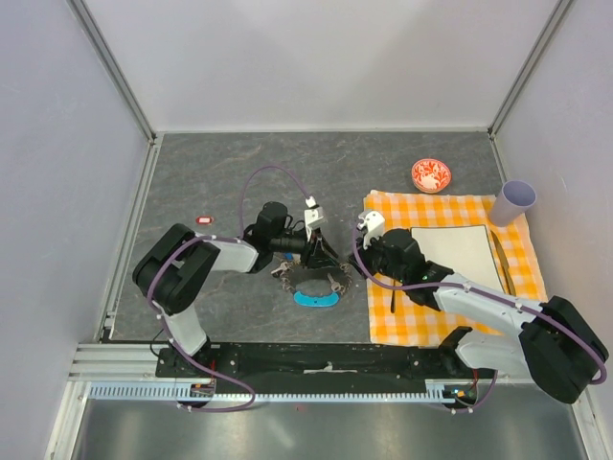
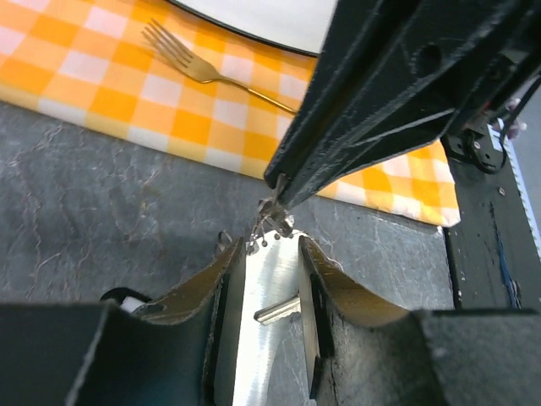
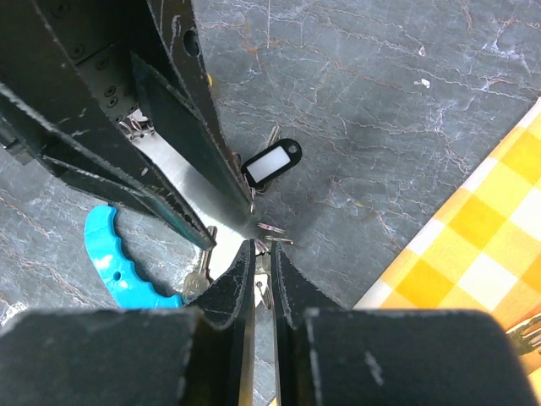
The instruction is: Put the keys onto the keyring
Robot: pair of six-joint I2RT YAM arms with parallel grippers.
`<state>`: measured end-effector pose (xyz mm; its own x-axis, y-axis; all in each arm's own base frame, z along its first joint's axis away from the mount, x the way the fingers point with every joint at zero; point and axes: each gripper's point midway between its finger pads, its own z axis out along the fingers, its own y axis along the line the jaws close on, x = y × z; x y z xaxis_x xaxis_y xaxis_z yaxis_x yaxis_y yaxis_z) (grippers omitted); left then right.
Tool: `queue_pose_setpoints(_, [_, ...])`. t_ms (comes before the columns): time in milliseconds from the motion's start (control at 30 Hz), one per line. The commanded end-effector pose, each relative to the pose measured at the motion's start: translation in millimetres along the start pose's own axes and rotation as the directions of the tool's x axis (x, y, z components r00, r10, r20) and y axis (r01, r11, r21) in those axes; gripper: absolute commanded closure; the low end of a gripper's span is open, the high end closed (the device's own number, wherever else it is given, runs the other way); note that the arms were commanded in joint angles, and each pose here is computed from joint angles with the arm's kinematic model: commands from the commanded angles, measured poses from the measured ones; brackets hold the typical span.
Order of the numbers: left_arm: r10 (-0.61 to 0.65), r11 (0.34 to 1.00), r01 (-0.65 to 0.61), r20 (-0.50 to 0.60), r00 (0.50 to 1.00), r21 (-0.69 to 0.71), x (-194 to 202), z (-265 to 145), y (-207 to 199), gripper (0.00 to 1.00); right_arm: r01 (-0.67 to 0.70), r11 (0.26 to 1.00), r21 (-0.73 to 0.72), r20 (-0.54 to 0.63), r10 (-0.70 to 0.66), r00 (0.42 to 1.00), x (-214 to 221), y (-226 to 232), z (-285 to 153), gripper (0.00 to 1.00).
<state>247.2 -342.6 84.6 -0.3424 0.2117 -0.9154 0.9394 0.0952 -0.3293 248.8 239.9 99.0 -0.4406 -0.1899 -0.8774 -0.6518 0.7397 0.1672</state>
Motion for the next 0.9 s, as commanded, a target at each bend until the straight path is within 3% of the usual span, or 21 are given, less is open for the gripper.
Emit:
queue_pose_setpoints(0, [0.163, 0.976, -0.169, 0.05, 0.985, 0.138, -18, 7, -16, 0.63, 0.013, 1.0, -0.001, 0.07, -0.012, 0.997, -22, 1, -3, 1.0])
queue_pose_setpoints(300, [0.137, 0.988, -0.127, -0.109, 0.985, 0.091, 3, 17, 3, 0.65, 0.006, 1.0, 0.005, 0.1, -0.007, 0.995, -30, 1, -7, 1.0])
queue_pose_setpoints(567, [0.115, 0.99, -0.098, -0.174, 0.978, 0.099, 20, 21, 10, 0.66, 0.003, 1.0, -0.003, 0.107, -0.003, 0.994, -31, 3, -8, 1.0])
queue_pose_setpoints(867, [0.119, 0.984, -0.093, -0.172, 0.978, 0.151, 19, 25, 2, 0.68, 0.0, 1.0, -0.006, 0.103, 0.0, 0.995, -30, 3, -7, 1.0])
